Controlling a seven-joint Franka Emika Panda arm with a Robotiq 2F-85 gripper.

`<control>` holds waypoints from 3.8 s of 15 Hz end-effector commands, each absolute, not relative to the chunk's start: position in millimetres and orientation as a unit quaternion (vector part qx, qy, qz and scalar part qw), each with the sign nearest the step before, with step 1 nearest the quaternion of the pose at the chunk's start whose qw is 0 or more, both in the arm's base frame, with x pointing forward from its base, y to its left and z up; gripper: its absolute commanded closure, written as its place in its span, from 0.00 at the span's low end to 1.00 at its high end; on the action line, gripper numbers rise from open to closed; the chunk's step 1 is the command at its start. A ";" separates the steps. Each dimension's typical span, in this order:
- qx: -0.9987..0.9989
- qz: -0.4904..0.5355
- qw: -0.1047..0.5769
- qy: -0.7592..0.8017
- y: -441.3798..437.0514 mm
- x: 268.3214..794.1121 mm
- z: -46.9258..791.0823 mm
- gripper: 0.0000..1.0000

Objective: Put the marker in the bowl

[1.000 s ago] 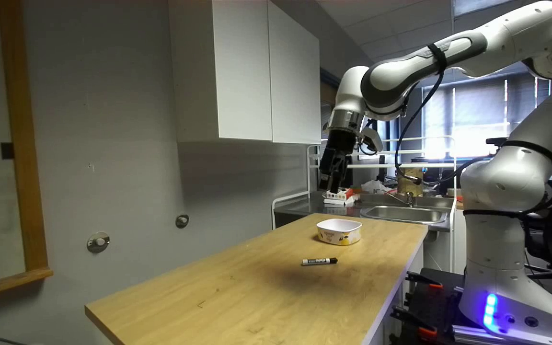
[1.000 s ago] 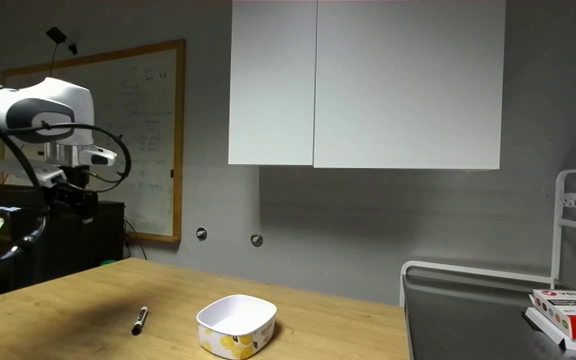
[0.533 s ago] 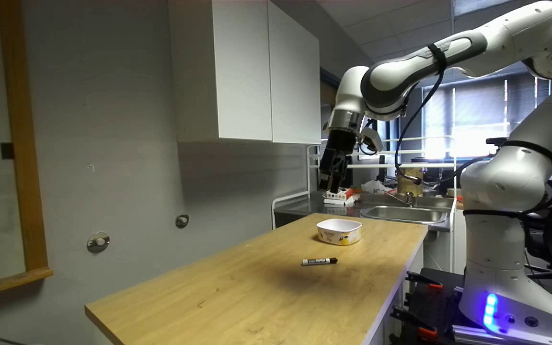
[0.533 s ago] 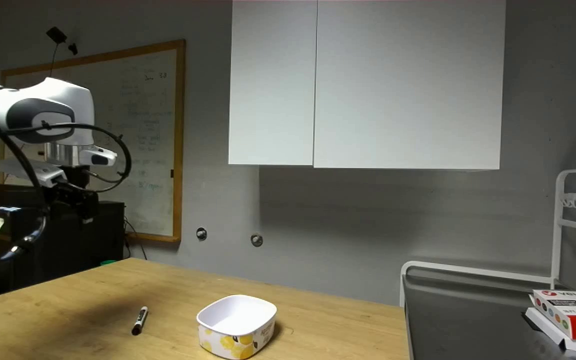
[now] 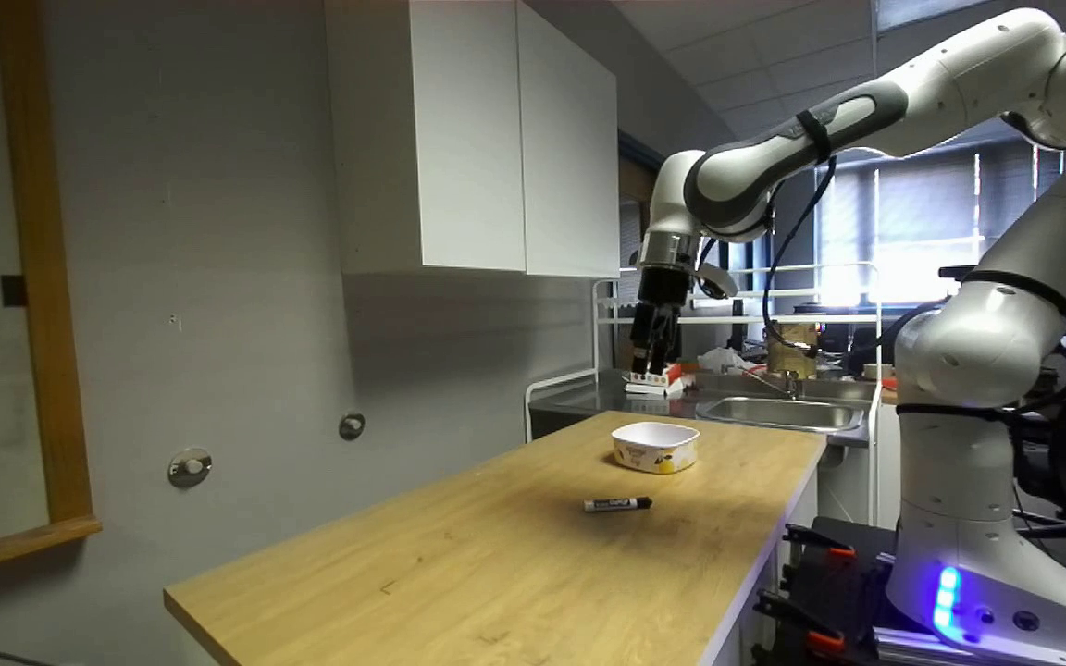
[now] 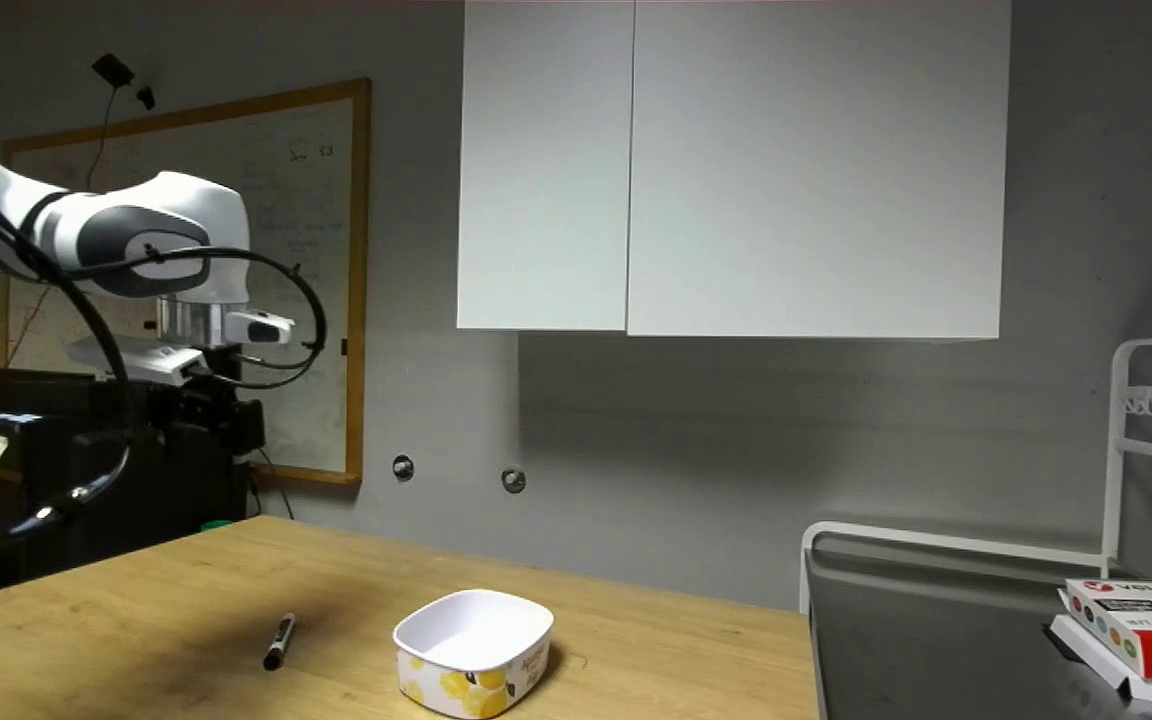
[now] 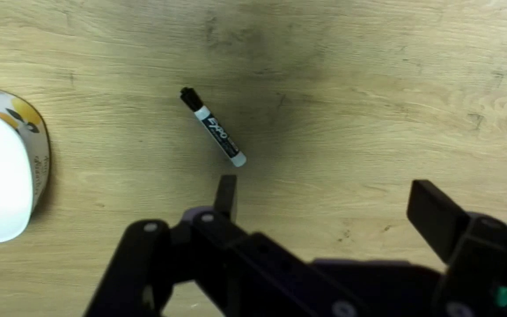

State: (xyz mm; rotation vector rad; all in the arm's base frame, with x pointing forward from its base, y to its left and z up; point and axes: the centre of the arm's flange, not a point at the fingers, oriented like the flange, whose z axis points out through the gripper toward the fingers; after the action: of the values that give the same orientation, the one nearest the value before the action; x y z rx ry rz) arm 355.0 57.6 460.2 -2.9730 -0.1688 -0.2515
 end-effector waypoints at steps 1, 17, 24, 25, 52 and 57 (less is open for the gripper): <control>-0.990 -0.057 0.066 -0.113 26.4 378.5 440.7 0.00; -0.964 0.077 0.065 -0.245 57.2 506.1 262.8 0.00; -0.962 0.110 0.058 -0.242 38.1 536.5 218.5 0.00; -0.962 0.113 0.058 -0.244 36.4 536.0 214.3 0.00; -0.996 -0.078 -0.031 -0.021 77.5 470.7 371.1 0.95; -0.985 -0.137 -0.020 0.104 24.4 456.6 407.4 0.95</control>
State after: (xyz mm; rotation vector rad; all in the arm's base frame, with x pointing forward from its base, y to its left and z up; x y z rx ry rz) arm 476.6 51.5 393.8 -3.1507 0.1230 -0.3359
